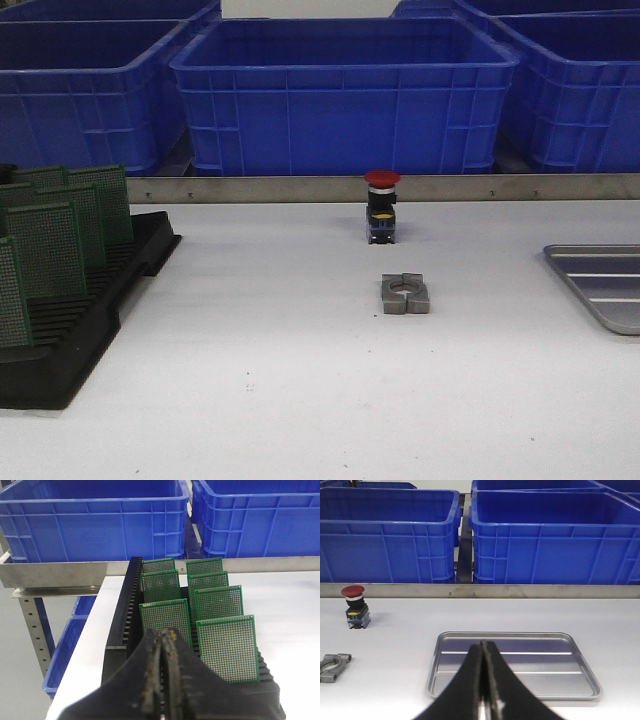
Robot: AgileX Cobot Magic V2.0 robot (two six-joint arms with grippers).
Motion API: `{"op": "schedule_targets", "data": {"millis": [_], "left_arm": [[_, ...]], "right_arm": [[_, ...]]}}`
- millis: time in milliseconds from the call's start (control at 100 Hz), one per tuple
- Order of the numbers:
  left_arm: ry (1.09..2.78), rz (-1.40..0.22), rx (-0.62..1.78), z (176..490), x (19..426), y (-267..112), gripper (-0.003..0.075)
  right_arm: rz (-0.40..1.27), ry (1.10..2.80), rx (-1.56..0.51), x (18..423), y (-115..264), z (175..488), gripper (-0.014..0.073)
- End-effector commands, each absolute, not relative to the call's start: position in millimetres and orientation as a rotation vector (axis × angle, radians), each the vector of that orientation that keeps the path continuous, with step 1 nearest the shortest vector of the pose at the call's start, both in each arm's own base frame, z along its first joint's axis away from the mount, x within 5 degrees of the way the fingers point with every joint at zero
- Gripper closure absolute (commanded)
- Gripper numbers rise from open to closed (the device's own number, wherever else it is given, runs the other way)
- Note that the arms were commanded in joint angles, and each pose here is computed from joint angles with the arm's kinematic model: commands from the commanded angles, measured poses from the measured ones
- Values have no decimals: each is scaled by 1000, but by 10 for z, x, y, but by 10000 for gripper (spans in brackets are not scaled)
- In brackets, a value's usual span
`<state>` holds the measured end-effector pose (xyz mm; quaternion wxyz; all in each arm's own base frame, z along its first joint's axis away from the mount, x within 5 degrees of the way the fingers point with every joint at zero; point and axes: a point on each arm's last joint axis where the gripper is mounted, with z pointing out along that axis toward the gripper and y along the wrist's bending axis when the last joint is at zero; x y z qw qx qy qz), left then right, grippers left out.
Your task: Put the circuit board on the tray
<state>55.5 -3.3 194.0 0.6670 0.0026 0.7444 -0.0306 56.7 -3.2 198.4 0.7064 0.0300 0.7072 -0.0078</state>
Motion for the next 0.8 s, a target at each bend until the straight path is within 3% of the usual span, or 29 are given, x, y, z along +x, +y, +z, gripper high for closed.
{"op": "schedule_targets", "data": {"millis": [0, 360, 790], "left_arm": [[1590, -77, -14, 1964, 548, -26, 741], [1588, -77, -14, 1967, 548, -26, 741], [1289, -115, -83, 2238, 512, 9, 741]], "right_arm": [[-19, 1467, 58, 546, -28, 2070, 655], [-19, 1467, 58, 546, -28, 2070, 655], [-19, 1467, 58, 546, -28, 2070, 655]]}}
